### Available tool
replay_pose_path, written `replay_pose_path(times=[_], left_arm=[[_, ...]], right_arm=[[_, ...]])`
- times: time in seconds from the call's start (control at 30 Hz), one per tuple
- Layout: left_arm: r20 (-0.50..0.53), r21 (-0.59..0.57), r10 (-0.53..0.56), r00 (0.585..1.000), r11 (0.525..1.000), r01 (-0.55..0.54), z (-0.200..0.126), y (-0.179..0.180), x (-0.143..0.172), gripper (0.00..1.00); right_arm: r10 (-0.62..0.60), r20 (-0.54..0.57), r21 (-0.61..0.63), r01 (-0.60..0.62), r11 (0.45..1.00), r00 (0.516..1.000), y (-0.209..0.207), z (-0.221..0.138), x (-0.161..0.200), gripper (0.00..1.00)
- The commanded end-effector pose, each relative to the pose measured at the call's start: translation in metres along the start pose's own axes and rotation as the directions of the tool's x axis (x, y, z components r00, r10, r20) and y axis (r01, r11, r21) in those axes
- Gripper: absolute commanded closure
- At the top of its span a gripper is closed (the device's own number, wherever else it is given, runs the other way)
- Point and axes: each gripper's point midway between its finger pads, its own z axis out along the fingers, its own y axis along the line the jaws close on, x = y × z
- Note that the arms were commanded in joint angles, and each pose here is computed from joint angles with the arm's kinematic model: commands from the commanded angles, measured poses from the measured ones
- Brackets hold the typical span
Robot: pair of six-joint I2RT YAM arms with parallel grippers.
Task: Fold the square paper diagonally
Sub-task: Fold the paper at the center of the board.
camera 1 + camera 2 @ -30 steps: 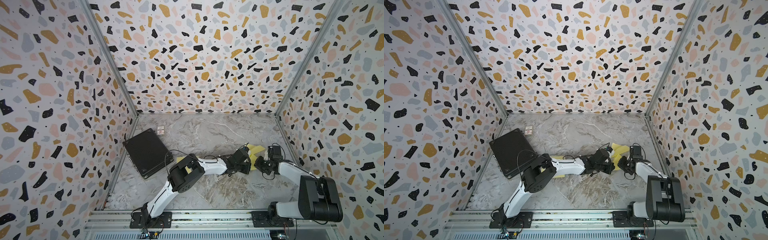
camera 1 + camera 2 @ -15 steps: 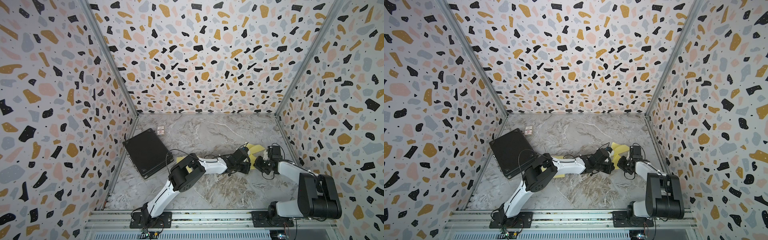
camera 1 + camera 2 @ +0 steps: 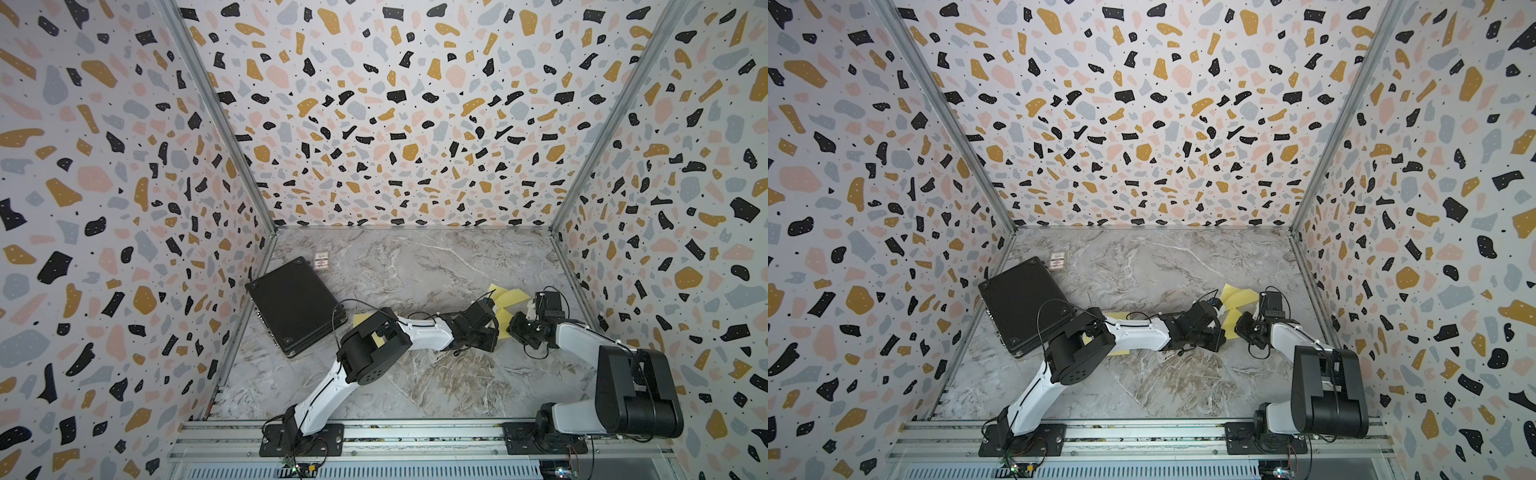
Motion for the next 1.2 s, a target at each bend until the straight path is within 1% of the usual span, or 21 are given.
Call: replay_pose_path(times=[0.0, 0.03, 0.1, 0.17, 0.23, 0.37, 0.67, 0.9, 1.17], left_arm=[[-0.027, -0.009, -0.018, 0.999, 1.0, 0.017, -0.01, 0.001, 0.005, 1.0], [-0.02, 0.016, -0.014, 1.0, 1.0, 0.014, -0.013, -0.007, 0.001, 1.0], [0.004, 0.11, -0.016, 1.0, 0.994, 0.015, -0.021, -0.027, -0.011, 1.0], [0.027, 0.182, -0.036, 0.999, 0.983, 0.031, -0.027, -0.039, -0.022, 1.0], [0.04, 0.211, -0.047, 0.998, 0.977, 0.037, -0.03, -0.043, -0.031, 1.0], [0.036, 0.196, -0.05, 0.998, 0.98, 0.042, -0.022, -0.038, -0.038, 0.97], [0.018, 0.149, -0.06, 0.998, 0.987, 0.057, -0.001, -0.02, -0.036, 0.97], [-0.004, 0.09, -0.071, 0.997, 0.993, 0.071, 0.012, 0.0, -0.023, 0.98], [0.0, 0.066, -0.096, 0.995, 0.993, 0.095, 0.016, 0.013, -0.016, 1.0]], right_arm=[[0.013, -0.037, 0.039, -0.011, 0.999, 0.999, -0.011, 0.0, 0.014, 0.85], [0.012, -0.039, 0.035, -0.011, 0.999, 0.999, -0.011, 0.0, 0.014, 0.85], [0.014, -0.045, 0.032, -0.013, 0.999, 0.999, -0.011, 0.0, 0.016, 0.84], [0.013, -0.046, 0.031, -0.012, 0.999, 0.999, -0.011, 0.001, 0.016, 0.84], [0.01, -0.053, 0.026, -0.008, 1.0, 0.999, -0.01, 0.002, 0.017, 0.85], [0.008, -0.062, 0.015, -0.007, 1.0, 0.998, -0.009, 0.004, 0.019, 0.85], [0.008, -0.071, -0.008, -0.008, 1.0, 0.997, -0.007, 0.007, 0.023, 0.85], [0.01, -0.072, -0.016, -0.011, 1.0, 0.997, -0.006, 0.007, 0.023, 0.85], [0.011, -0.069, -0.008, -0.011, 1.0, 0.998, -0.008, 0.005, 0.024, 0.85]])
